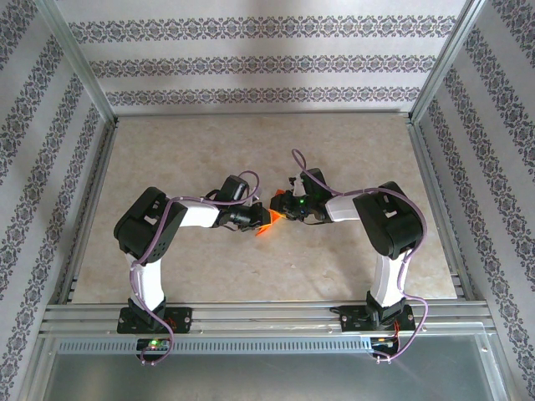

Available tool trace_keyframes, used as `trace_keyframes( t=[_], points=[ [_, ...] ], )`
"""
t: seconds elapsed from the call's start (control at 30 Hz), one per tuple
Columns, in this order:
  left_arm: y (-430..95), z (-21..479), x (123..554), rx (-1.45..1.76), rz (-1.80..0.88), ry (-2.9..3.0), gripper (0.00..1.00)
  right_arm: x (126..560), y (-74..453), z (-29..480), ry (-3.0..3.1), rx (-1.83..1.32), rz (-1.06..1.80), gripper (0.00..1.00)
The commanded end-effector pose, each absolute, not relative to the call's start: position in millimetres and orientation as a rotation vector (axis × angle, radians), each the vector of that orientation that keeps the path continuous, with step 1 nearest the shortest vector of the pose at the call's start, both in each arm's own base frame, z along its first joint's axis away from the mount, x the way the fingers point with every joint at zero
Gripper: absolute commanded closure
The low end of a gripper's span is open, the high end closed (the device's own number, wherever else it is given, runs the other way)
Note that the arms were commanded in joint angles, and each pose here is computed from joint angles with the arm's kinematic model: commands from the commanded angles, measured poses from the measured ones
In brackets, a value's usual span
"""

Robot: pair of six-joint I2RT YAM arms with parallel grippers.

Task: Fold a paper plane with a square sheet of paper (pick it up from the middle)
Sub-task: Fold the wing for the fifth time at the center of the table.

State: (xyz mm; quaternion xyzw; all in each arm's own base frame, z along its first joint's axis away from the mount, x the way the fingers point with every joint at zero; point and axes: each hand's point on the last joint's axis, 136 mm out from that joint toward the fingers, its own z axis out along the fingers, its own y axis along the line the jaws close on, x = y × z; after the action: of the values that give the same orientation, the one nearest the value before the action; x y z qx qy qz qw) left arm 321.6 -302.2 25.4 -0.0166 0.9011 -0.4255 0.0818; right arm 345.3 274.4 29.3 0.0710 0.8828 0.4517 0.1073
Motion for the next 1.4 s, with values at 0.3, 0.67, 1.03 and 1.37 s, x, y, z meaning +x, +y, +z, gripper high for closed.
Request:
trace_keyframes(
  t=[0.3,0.67,1.03,1.37],
  points=[
    [-284,36,315,-0.087,-1.238,2.71,0.85,349,263,6,2.654,0.299,1.259,0.7],
    [-274,20,304,-0.089,-1.165,2.784,0.86,348,263,3,2.662,0.31,1.258,0.7],
    [-267,11,302,-0.092,-1.077,2.841,0.86,347,263,1,2.669,0.319,1.258,0.7],
    [-258,37,306,-0.054,-0.992,2.805,0.8,346,263,-1,2.68,0.336,1.26,0.7]
  ],
)
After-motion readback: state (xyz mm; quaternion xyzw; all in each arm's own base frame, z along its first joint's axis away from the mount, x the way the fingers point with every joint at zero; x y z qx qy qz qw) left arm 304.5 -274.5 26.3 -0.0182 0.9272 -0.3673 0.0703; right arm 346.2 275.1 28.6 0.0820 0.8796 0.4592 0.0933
